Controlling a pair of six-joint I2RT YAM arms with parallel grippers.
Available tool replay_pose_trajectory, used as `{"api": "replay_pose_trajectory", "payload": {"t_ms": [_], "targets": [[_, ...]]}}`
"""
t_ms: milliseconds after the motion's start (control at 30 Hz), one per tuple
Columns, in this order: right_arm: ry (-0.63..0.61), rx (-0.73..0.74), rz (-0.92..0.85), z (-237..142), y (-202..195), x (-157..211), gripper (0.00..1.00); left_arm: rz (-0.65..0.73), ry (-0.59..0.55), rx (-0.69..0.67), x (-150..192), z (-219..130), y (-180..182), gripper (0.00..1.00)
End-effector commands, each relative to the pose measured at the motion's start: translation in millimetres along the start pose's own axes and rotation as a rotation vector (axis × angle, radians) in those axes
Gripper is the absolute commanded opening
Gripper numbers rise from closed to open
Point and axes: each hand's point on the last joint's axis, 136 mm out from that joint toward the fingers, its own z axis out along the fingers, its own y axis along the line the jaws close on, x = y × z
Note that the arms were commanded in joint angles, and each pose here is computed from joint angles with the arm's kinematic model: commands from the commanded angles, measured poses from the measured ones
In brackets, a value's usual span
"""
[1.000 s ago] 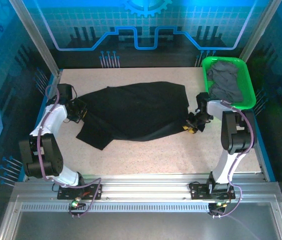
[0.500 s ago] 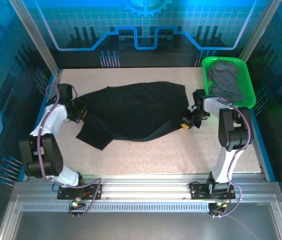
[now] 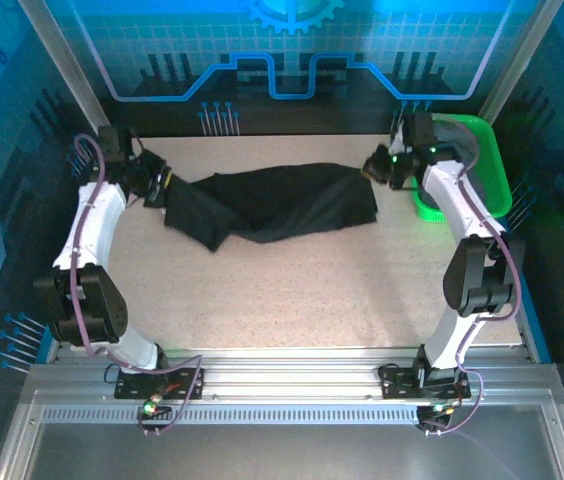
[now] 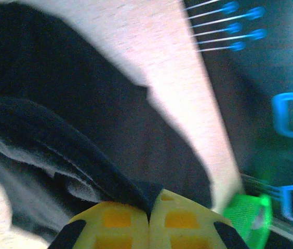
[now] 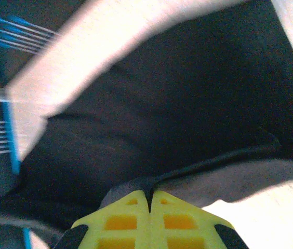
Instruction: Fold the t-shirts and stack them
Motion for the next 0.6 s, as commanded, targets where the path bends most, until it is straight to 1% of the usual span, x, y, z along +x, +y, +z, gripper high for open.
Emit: {"api": "replay_pose_trajectory", "payload": {"t_ms": [0,100,200,300,433,567], "targets": [[-0.107,-0.166,-0.054,-33,55,-47,0.00,-0.023,-0.020,0.206,-17,-24,-74,0.00],[-0.223,-0.248,-0.086,-69,87,-81,0.00,-0.025,-0.074,0.346,-36,-56,-125,0.00],[-0.304,-0.322,-0.089,-100,108,-103,0.00,-0.041,-0.141,0.459,-50,-92,-157,0.00],[-0.377,-0.385,-0.097,-130,124,-112,0.00,-0.064,-0.204,0.576,-59,-127,-179,0.00],[-0.512,-0.402,-0.129,-178,134,-110,0.00,-0.071,-0.305,0.698,-65,-182,-194,0.00],[-0.644,-0.407,-0.124,-223,129,-103,0.00,-0.096,-0.526,0.779,-80,-256,-180,0.00]]}}
